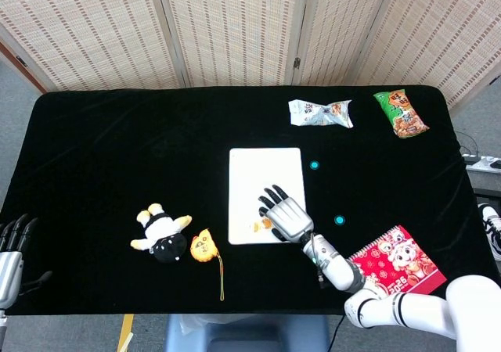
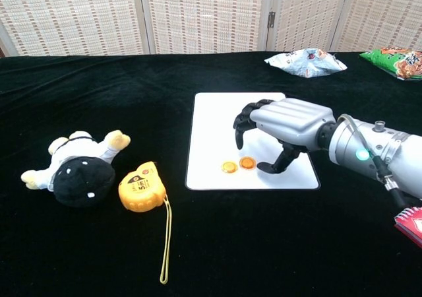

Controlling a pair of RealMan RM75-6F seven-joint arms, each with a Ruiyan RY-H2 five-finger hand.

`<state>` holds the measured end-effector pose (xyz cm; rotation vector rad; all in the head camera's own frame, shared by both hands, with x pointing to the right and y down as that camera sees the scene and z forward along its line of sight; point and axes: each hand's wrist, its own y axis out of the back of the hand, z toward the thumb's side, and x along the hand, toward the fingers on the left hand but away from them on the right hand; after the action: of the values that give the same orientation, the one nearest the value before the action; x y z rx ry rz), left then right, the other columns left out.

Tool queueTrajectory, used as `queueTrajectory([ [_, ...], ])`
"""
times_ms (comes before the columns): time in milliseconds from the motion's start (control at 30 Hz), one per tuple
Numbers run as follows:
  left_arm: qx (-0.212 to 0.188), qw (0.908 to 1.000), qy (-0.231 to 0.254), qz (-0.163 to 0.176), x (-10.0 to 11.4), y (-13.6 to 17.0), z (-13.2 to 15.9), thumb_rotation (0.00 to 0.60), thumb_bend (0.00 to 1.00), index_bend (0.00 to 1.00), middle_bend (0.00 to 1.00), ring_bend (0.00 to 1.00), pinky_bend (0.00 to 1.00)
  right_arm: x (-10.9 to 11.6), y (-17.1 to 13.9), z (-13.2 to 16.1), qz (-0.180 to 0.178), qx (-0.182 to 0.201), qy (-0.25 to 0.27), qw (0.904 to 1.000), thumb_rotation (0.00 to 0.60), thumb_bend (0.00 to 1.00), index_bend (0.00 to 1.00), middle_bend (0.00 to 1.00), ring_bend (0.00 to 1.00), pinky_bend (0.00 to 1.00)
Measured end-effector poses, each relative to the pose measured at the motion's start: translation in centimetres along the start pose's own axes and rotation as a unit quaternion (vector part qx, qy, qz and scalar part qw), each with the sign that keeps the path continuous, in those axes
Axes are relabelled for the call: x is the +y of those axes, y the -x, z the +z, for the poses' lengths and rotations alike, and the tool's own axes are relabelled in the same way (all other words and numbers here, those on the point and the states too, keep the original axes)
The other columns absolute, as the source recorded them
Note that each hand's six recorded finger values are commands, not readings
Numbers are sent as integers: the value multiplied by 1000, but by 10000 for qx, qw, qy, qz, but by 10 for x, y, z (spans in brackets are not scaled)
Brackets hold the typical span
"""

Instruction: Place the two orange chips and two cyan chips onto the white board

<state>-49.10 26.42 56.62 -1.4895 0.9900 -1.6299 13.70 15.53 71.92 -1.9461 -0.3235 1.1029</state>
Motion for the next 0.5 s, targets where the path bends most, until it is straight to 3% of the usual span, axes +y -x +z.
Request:
queueTrajectory([
  [233,7,10000,9,9,0,0,-2,600,169,0,52,71,0,13,-12,-23,-216,-279,174,9992,600,299,135,99,30,0],
  [400,-8,10000,21,13,1,-1,-2,600,169,0,51,71,0,23,-39,-59,-455,-726,212,9961,600,298,242,103,29,0],
  [500,-49,10000,29,25,1,-1,1,600,168,0,51,70,0,17,-62,-82,-409,-1002,203,9939,600,298,295,105,29,0],
])
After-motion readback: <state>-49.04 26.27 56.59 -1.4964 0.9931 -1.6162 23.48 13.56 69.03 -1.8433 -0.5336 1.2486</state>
